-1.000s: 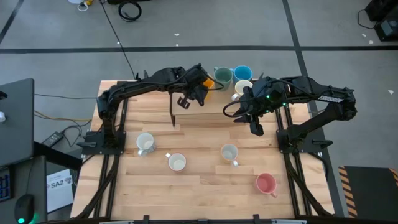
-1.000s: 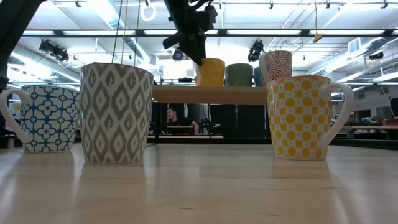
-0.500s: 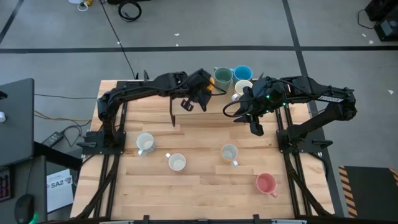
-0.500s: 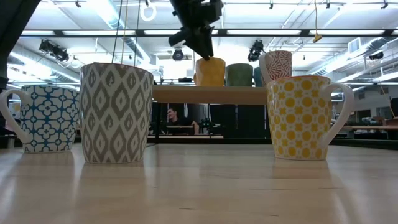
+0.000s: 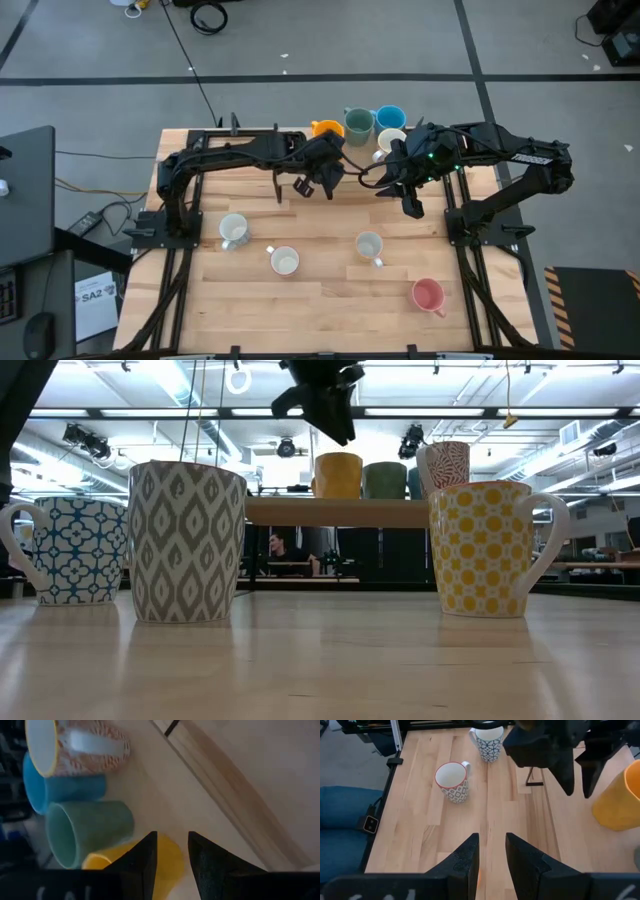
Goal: Place coffee mugs
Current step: Put the yellow mug on the shelf, then put the white-gray mug on the shelf
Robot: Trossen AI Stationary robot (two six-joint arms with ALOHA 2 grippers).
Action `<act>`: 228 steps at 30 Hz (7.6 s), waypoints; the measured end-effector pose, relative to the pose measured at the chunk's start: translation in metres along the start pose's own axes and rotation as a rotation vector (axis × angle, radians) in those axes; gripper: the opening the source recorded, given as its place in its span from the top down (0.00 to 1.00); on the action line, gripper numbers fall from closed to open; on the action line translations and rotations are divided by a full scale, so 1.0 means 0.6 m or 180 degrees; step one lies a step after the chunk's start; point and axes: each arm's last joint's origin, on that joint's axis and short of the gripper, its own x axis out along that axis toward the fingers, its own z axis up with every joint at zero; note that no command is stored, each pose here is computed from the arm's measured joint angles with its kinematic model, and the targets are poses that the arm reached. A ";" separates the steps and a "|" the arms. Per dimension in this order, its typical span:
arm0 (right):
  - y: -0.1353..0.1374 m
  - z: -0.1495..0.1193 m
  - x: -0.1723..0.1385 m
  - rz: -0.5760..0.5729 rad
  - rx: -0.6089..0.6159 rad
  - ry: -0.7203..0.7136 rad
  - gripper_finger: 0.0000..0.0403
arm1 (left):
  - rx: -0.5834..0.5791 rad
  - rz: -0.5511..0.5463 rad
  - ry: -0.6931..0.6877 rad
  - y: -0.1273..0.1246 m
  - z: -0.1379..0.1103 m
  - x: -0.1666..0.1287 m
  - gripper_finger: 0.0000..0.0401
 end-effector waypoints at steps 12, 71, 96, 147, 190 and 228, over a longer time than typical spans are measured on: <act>0.000 0.000 0.000 -0.0001 0.0000 -0.0001 0.75 | -0.0496 -0.0234 0.0194 0.007 -0.035 0.024 0.71; 0.000 0.000 0.000 -0.0001 0.0018 0.0000 0.75 | -0.0781 0.0144 -0.0041 0.037 -0.045 -0.003 0.71; 0.000 0.000 0.000 -0.0001 -0.0014 0.0006 0.75 | -0.2044 -0.1382 0.0834 -0.165 0.041 -0.181 0.71; 0.000 0.001 0.000 0.0000 -0.0110 -0.0013 0.75 | -0.1926 -0.1549 0.0062 -0.374 -0.081 -0.086 0.69; 0.000 0.001 0.000 -0.0001 -0.0120 -0.0013 0.75 | -0.2336 -0.1712 -0.0478 -0.402 -0.071 -0.055 0.43; 0.000 0.001 0.000 -0.0001 -0.0119 -0.0013 0.75 | -0.2403 -0.1622 -0.0516 -0.399 -0.068 -0.054 0.80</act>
